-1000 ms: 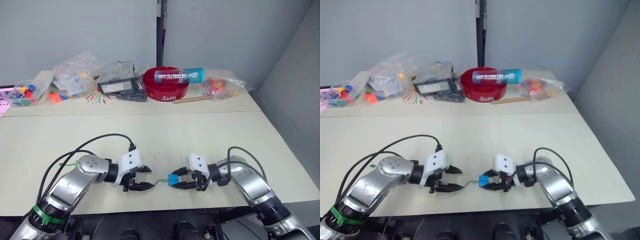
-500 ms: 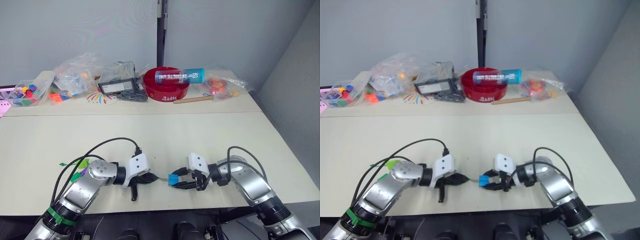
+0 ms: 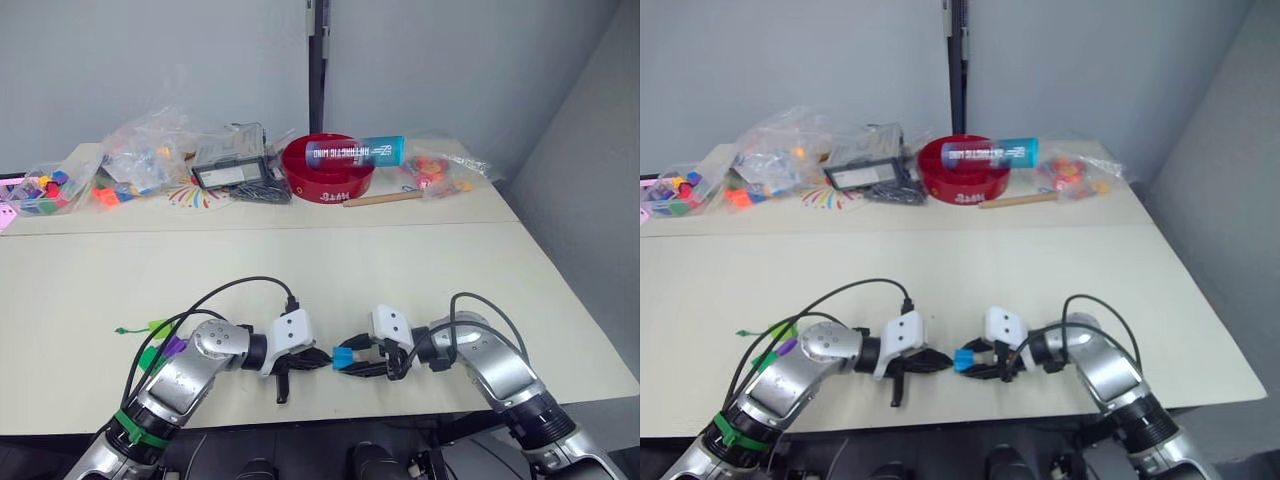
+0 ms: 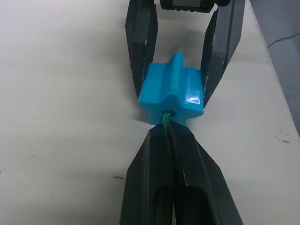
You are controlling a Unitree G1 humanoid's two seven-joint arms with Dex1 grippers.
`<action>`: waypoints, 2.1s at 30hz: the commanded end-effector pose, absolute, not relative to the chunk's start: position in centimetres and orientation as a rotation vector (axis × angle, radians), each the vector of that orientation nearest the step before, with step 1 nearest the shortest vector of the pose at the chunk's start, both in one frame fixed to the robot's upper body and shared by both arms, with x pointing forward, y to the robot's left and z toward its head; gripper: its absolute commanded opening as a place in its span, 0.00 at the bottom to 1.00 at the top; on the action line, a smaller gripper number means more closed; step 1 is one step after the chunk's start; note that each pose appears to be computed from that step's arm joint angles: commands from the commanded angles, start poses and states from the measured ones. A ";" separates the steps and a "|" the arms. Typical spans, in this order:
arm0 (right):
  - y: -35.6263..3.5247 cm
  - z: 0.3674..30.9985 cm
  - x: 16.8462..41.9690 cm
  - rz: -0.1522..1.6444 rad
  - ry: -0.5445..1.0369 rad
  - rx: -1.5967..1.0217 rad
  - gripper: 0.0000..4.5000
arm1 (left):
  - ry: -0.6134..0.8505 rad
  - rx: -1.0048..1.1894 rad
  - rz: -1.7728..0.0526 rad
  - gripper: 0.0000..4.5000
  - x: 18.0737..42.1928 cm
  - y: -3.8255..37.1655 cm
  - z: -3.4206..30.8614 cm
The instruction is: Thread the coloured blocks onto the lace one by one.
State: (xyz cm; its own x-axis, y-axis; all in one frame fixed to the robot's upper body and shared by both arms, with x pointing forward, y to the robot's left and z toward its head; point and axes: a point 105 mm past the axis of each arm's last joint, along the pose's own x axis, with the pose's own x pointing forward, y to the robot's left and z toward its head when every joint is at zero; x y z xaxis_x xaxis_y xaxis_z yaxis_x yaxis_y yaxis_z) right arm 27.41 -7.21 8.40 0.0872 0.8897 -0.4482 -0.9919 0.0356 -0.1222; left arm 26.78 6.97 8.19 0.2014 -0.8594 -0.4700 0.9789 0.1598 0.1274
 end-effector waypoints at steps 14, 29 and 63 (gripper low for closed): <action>-7.0 8.9 27.9 1.456 0.267 -0.442 0.75 | 0.255 0.456 -1.398 0.63 26.2 8.0 10.9; -10.8 9.0 26.9 1.359 0.310 -0.475 0.99 | 0.209 0.490 -1.509 0.63 27.0 4.3 9.0; -10.1 9.3 27.3 1.357 0.274 -0.503 0.00 | 0.230 0.518 -1.502 0.31 28.1 4.1 8.3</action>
State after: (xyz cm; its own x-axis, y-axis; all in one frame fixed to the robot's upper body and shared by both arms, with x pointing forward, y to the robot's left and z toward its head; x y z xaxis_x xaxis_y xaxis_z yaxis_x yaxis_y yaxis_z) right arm 26.85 -9.92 8.14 0.1821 0.8551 -0.4855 -0.9819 0.1322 -0.1353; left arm 27.86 3.83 7.92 0.0650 -0.8906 -0.4502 0.9864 -0.0110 0.1641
